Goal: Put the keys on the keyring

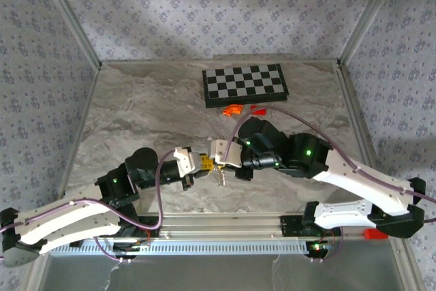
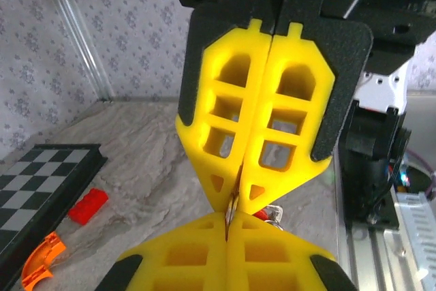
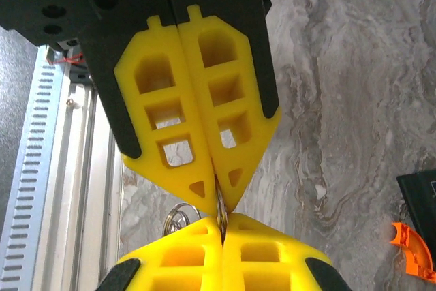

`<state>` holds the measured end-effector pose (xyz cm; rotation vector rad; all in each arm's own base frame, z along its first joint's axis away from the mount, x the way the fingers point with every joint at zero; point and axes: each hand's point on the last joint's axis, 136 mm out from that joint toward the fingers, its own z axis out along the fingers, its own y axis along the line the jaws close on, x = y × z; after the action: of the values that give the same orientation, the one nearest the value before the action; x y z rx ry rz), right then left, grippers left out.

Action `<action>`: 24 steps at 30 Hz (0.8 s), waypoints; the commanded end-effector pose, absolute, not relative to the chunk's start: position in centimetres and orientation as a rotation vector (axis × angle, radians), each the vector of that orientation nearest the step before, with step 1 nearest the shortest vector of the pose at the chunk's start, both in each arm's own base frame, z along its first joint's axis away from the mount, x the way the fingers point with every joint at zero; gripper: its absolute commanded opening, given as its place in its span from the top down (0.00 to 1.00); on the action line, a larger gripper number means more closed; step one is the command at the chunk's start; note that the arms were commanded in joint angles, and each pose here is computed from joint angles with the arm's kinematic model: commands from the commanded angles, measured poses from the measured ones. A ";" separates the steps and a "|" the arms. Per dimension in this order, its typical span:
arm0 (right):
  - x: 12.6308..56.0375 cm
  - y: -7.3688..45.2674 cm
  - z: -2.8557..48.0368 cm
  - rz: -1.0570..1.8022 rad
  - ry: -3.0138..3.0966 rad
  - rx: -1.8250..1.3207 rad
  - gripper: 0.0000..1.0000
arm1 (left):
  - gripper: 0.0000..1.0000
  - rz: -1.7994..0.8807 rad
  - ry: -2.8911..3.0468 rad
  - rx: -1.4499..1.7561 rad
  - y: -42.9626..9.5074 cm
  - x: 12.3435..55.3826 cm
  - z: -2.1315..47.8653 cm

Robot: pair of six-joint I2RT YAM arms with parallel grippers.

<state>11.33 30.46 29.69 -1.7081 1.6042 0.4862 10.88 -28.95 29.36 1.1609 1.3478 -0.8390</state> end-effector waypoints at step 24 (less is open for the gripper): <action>9.0 30.8 34.0 0.793 1.461 -1.507 0.90 | 1.00 -1.089 0.975 0.982 -26.9 7.3 37.7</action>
<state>9.22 30.65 33.45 -1.5266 1.4794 0.7530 8.02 -27.54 35.02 1.0392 1.0759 -1.0355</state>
